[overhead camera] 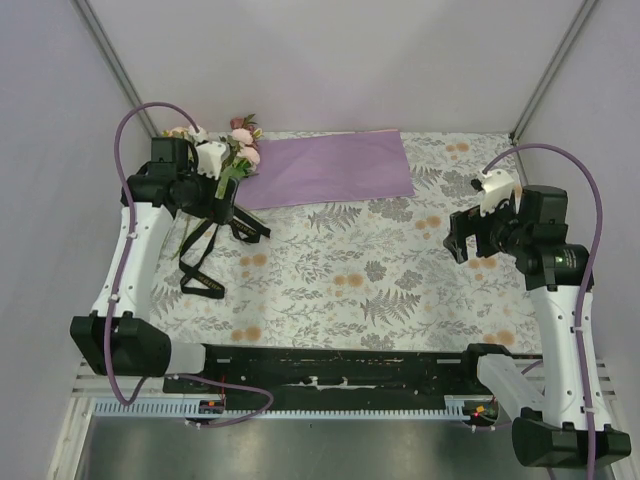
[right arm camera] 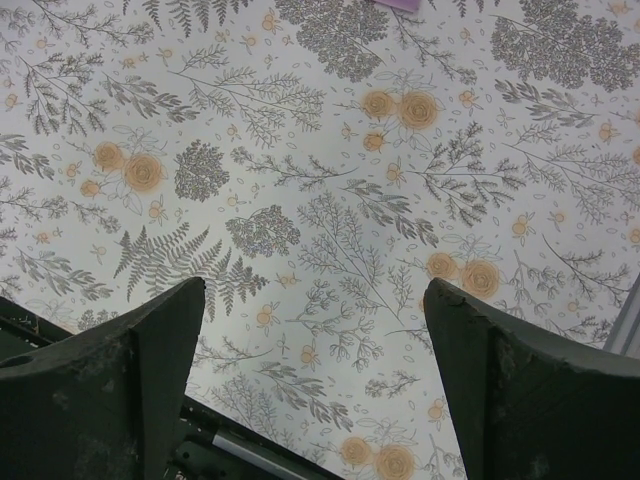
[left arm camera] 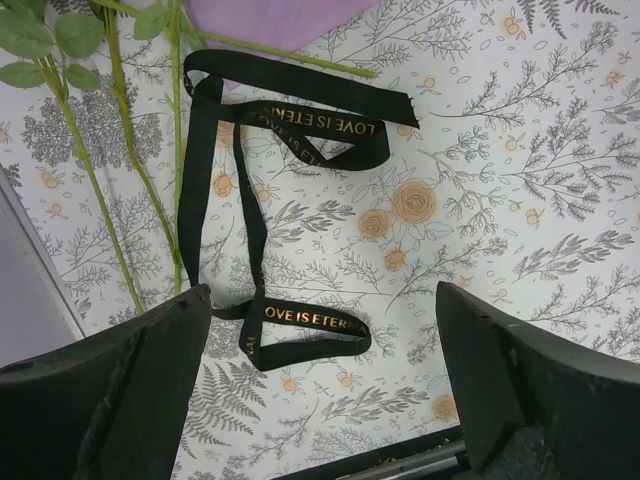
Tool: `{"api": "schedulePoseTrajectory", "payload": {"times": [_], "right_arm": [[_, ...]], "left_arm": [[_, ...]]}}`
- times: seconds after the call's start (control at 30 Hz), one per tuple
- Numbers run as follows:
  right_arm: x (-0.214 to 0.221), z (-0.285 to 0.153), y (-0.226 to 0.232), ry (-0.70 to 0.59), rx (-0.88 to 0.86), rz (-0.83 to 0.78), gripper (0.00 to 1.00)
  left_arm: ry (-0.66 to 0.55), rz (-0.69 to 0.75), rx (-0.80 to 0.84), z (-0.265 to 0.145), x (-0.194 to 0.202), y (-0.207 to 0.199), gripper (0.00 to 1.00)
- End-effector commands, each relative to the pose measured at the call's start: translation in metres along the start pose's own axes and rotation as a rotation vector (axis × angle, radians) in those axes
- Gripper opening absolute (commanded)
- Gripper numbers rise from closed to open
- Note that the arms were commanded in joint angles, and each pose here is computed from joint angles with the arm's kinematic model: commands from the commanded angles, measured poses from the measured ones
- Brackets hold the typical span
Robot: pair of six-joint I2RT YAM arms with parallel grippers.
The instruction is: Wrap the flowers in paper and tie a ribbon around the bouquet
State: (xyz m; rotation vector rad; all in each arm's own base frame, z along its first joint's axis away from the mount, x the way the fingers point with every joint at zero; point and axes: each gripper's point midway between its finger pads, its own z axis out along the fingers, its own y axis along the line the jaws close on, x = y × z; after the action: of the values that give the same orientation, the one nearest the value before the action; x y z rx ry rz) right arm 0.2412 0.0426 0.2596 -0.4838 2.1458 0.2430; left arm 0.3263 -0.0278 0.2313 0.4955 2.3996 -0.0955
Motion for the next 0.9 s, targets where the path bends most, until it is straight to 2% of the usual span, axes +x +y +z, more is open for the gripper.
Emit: {"api": "schedulePoseTrajectory", "payload": {"times": [0.0, 0.2, 0.3, 0.43, 0.6, 0.87], "right_arm": [[-0.016, -0.003, 0.003, -0.035, -0.021, 0.022, 0.98], [-0.005, 0.005, 0.0, 0.005, -0.017, 0.081, 0.98], [0.001, 0.01, -0.002, 0.027, -0.02, 0.122, 0.98], [0.003, 0.014, -0.01, 0.038, -0.015, 0.2, 0.98], [-0.001, 0.014, -0.021, 0.042, 0.002, 0.275, 0.98], [-0.013, 0.009, -0.038, 0.03, 0.04, 0.343, 0.98]], "left_arm": [[-0.005, 0.135, -0.013, 0.014, -0.019, -0.001, 1.0], [-0.04, 0.703, -0.217, 0.056, -0.044, -0.058, 1.0], [-0.063, 0.915, -0.263, 0.083, -0.052, -0.09, 1.0], [-0.133, 1.069, -0.306, 0.121, -0.073, -0.134, 1.0], [-0.18, 1.228, -0.326, 0.177, -0.08, -0.173, 1.0], [-0.198, 1.314, -0.396, 0.259, -0.087, -0.202, 1.0]]}}
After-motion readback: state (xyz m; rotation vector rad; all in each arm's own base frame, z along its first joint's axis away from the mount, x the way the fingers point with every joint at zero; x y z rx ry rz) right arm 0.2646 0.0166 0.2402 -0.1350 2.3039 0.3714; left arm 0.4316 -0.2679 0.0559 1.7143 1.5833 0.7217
